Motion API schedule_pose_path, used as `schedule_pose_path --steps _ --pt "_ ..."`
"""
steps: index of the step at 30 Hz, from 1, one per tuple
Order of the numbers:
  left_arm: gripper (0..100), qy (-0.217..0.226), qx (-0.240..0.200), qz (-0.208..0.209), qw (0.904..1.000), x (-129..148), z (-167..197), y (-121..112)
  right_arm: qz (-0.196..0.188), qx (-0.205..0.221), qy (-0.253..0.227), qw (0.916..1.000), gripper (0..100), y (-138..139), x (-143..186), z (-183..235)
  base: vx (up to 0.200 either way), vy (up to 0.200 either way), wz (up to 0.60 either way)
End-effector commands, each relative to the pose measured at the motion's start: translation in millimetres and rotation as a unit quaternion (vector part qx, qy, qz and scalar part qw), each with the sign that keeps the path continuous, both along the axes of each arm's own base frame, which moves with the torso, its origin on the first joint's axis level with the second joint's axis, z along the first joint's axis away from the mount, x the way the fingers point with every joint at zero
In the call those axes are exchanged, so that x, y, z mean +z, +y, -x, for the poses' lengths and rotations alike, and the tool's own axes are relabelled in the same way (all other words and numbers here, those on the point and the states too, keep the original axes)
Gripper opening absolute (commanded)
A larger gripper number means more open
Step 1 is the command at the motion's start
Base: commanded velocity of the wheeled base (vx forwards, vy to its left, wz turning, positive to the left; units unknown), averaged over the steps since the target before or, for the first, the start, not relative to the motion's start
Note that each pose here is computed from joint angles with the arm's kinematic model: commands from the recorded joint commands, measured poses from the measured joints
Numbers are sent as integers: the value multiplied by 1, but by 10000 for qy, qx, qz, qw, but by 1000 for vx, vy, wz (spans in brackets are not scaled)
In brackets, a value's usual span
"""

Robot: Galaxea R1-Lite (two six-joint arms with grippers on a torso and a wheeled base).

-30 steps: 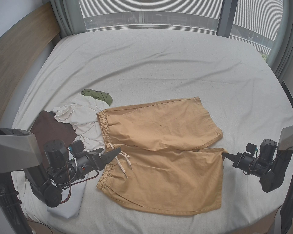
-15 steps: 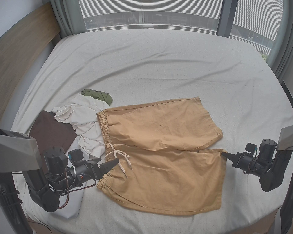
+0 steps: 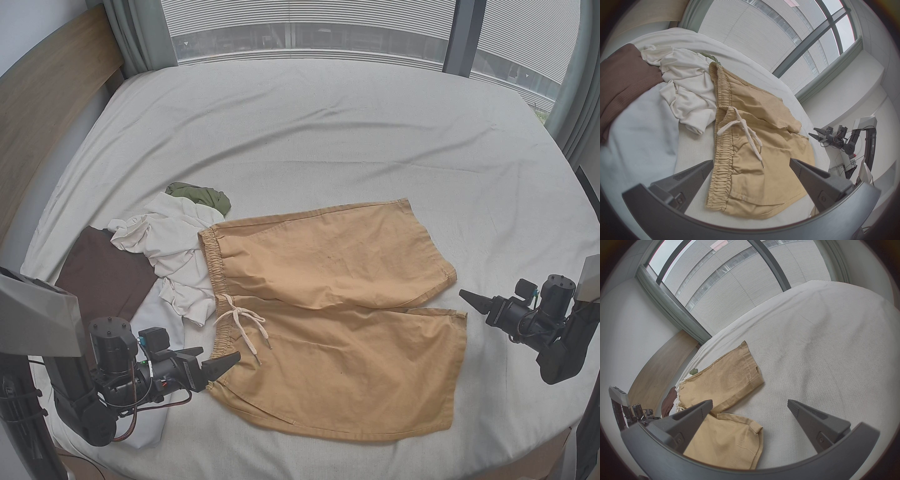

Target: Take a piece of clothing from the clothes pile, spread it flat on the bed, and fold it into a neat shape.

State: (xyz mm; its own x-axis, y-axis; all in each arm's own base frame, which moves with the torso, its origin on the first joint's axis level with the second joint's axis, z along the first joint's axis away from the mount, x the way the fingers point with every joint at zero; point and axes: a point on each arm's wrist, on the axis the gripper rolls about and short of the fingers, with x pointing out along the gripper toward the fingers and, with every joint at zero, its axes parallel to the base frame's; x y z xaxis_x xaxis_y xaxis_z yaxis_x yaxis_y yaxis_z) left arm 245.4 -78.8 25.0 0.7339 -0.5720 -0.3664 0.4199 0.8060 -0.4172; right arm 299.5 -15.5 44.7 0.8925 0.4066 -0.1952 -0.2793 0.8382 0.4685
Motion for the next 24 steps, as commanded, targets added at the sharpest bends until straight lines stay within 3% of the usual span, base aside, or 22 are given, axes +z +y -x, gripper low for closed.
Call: schedule_pose_path --steps 1,16,24 --pt "100 205 -27 -146 9997 -7 8 3 6 49 -88 9999 100 3 7 3 0 0 0" --pt "100 895 -100 -500 9947 -25 37 11 12 120 -61 9999 100 8 7 7 0 0 0" --pt "100 750 -101 -523 9958 -29 25 9 12 112 -45 9999 100 8 7 7 0 0 0"
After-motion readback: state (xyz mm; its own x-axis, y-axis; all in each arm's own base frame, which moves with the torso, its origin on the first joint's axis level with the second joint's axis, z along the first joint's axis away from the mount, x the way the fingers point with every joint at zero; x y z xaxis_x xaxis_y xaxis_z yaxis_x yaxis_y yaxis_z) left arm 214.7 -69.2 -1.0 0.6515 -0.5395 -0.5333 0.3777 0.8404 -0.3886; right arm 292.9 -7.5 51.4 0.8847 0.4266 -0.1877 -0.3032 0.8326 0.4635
